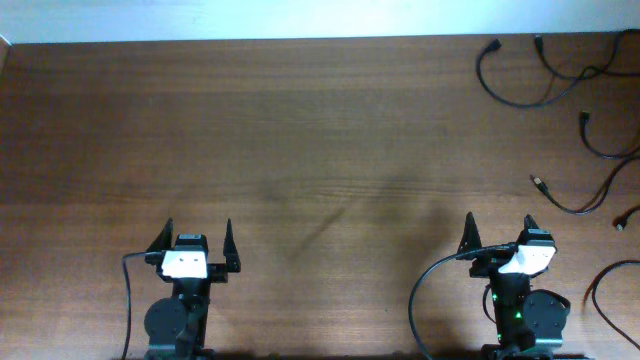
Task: Untangle cables
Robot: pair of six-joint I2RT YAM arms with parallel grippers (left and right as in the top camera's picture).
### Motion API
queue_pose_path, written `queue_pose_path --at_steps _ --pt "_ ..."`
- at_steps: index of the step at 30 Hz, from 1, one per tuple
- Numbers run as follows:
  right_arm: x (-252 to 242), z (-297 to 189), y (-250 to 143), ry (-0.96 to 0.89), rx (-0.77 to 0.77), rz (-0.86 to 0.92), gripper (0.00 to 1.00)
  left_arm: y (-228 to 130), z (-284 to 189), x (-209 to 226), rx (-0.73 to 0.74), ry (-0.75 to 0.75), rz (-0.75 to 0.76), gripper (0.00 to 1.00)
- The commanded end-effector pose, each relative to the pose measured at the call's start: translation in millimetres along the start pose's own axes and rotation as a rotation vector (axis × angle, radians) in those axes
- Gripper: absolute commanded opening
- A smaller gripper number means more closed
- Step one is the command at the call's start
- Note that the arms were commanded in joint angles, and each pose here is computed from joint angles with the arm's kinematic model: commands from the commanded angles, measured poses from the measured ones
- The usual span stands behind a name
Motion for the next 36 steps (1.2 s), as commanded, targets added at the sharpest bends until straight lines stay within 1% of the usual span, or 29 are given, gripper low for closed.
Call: queue_pose_path --at_steps 1,4,36 --pt "5.3 0.2 -2.1 0.022 -0.001 0.003 0.99 -0.8 -0.2 0.9 0.0 0.007 0.017 0.99" --pt "11.6 0.0 -1.3 0.052 -0.005 0.0 0.99 -0.8 -0.2 0.9 0.0 0.007 0.017 0.99" --pt "11.7 0.1 -1.4 0.052 -0.004 0.0 0.99 -0.7 -0.2 0.9 0.0 0.007 0.017 0.99"
Point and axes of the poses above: each gripper's point midway between its finger pads, its own z axis out along the fingers, its own x axis along the line the jaws close on, y = z × x, the point moved 3 cm from there along -z, back along the fingers, and after that the axes turned 12 degrees about -z, right-handed, at the moved point
